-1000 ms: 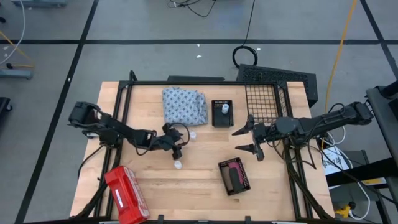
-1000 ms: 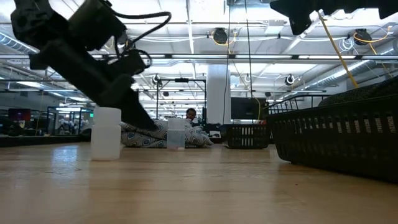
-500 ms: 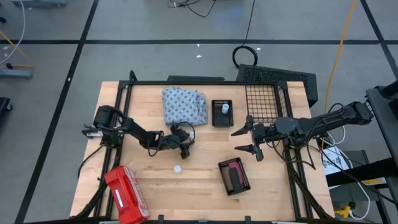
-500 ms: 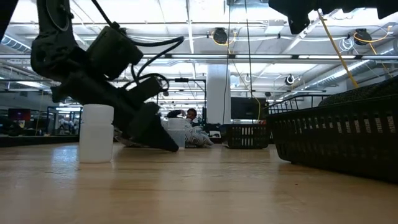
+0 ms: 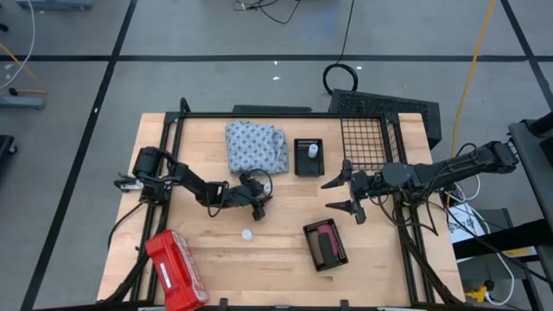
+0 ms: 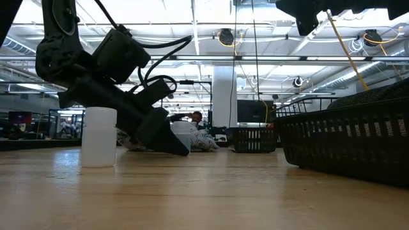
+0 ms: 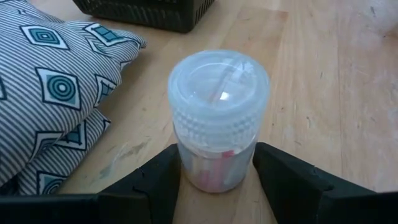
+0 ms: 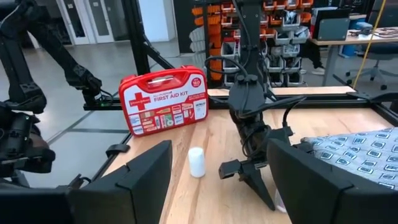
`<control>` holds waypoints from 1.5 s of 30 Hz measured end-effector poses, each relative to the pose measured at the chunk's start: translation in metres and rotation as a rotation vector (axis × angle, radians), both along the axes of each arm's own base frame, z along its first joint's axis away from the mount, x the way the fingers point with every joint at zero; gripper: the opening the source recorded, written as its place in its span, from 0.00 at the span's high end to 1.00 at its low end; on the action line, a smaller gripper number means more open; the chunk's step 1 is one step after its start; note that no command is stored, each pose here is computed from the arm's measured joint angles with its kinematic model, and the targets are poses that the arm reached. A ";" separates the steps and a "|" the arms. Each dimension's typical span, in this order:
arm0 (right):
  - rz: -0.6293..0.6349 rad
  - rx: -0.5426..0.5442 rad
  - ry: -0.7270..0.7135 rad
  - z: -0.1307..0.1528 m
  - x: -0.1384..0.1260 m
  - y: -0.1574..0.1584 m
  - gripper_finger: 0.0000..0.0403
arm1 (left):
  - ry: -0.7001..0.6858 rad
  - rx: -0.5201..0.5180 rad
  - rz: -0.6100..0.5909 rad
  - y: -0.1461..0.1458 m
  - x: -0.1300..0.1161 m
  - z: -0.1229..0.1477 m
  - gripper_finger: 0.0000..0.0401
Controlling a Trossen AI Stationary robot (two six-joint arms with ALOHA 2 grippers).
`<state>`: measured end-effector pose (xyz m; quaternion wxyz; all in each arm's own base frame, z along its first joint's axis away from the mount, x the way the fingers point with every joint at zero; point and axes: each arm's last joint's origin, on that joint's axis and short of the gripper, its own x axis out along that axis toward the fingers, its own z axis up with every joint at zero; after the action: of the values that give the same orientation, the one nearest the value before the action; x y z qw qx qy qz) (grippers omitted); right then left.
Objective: Pick & Place Medicine items
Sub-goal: Put the top transparent pill bottle into the top black basket
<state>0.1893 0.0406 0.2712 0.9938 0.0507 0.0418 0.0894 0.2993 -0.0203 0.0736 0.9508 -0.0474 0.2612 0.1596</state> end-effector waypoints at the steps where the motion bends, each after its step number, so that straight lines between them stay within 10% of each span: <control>1: -0.006 0.000 0.000 0.000 0.000 0.000 0.38 | -0.001 0.000 0.000 0.000 0.000 0.000 0.47; 34: -0.052 0.026 0.008 0.000 0.001 -0.001 0.38 | -0.171 -0.069 -0.100 -0.006 0.028 0.041 0.65; 45: -0.238 -0.012 0.082 -0.016 0.014 -0.004 0.38 | 0.001 -0.012 -0.185 -0.024 0.059 0.063 0.62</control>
<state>0.2038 0.0367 0.2555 0.9951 0.0532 0.0765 -0.0317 0.3580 -0.0441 0.1366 0.9611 -0.0289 0.2657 0.0696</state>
